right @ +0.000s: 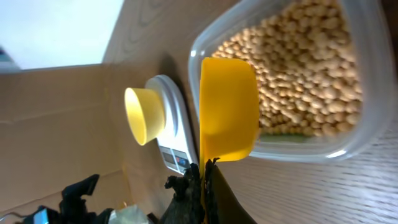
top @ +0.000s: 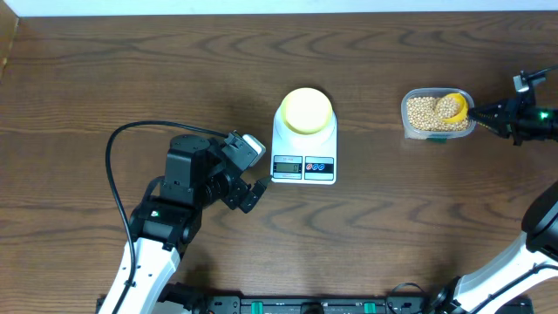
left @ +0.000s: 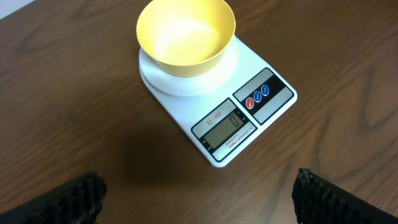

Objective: Scoop item into bowl and weigh 50g on scale
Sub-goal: 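Drag the scoop through the soybeans and lift it filled, then carry the filled scoop left over the yellow bowl on the scale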

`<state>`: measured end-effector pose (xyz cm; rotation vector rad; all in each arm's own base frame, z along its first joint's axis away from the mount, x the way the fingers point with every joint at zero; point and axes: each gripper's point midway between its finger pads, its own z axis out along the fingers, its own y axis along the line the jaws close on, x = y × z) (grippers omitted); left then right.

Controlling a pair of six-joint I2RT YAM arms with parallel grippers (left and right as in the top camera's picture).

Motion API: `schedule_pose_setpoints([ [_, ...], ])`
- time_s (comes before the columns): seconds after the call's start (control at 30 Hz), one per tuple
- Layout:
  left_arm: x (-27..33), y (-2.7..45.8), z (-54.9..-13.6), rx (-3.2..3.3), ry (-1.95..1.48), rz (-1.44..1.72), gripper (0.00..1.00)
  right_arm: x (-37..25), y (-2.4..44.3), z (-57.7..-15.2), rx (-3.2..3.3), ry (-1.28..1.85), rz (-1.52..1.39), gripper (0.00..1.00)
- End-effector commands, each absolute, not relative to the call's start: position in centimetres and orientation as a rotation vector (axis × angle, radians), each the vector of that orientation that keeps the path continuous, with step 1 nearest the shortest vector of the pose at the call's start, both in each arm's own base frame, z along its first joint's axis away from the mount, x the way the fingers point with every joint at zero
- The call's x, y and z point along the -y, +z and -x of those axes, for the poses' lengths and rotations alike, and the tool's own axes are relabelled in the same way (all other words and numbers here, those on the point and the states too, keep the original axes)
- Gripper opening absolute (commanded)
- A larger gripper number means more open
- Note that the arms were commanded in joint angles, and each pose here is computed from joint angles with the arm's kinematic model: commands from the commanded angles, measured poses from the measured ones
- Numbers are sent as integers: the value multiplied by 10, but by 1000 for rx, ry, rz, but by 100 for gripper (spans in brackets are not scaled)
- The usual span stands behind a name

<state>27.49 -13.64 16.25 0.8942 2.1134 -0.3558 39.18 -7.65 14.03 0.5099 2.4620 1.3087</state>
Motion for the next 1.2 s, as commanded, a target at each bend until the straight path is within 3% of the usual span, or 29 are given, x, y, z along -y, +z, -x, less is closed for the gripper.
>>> schedule_pose_setpoints([
  [0.0,138,170,-276,-2091,-362,-895,98,74,156,-399,-2384,1353,-445,1],
  [0.4,138,170,-276,-2090,-362,-895,98,68,162,-402,-2346,1393,-418,1],
  [1.17,138,170,-276,-2090,-362,-895,98,-43,183,-418,-2357,1612,-145,1],
])
